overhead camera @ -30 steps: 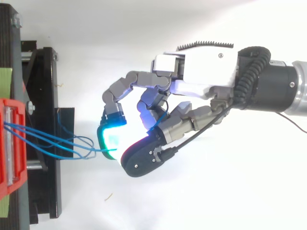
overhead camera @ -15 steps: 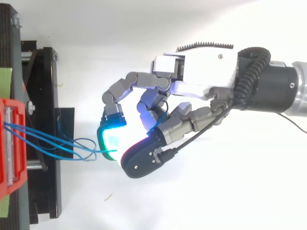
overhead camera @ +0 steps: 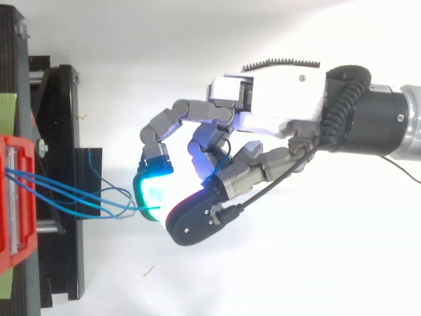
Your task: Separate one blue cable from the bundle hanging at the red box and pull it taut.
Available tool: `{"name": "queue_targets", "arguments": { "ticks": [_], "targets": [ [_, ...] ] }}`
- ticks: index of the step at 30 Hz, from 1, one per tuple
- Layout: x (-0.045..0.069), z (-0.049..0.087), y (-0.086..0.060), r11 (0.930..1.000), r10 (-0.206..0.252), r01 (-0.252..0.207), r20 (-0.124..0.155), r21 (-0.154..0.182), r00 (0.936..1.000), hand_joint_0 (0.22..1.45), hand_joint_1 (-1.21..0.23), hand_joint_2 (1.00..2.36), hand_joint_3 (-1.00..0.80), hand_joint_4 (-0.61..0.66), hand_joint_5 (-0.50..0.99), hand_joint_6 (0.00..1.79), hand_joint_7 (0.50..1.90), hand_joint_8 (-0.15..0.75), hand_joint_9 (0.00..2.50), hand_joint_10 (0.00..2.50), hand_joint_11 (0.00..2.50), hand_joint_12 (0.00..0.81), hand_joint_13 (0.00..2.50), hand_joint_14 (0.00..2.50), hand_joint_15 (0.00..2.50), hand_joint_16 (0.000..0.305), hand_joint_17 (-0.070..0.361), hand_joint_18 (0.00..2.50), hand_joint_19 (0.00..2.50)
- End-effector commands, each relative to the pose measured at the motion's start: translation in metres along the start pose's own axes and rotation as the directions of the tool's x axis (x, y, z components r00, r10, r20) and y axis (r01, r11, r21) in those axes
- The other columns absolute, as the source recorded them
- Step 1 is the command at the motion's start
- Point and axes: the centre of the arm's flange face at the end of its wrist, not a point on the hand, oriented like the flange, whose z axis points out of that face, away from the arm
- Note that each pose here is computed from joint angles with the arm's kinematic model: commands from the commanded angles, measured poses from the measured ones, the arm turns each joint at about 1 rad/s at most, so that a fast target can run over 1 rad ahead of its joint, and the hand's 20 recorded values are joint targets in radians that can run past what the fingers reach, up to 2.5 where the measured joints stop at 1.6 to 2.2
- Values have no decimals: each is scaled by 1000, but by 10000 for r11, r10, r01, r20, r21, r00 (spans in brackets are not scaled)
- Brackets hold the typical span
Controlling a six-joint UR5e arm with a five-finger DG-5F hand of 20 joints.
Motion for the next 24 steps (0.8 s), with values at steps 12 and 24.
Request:
{"name": "queue_targets", "arguments": {
  "ticks": [12,24],
  "targets": [
    [0,0,0,10000,1,-1,0,-3,10000,715,-831,1015,-255,-107,-190,885,1174,328,1001,1173,1516,377,914,1882,1420,42,94,1353,1468],
    [0,0,-1,10000,-2,2,0,12,10000,718,-833,1015,-254,-99,-189,885,1161,324,999,1168,1497,382,911,1875,1399,41,93,1345,1467]
  ]
}}
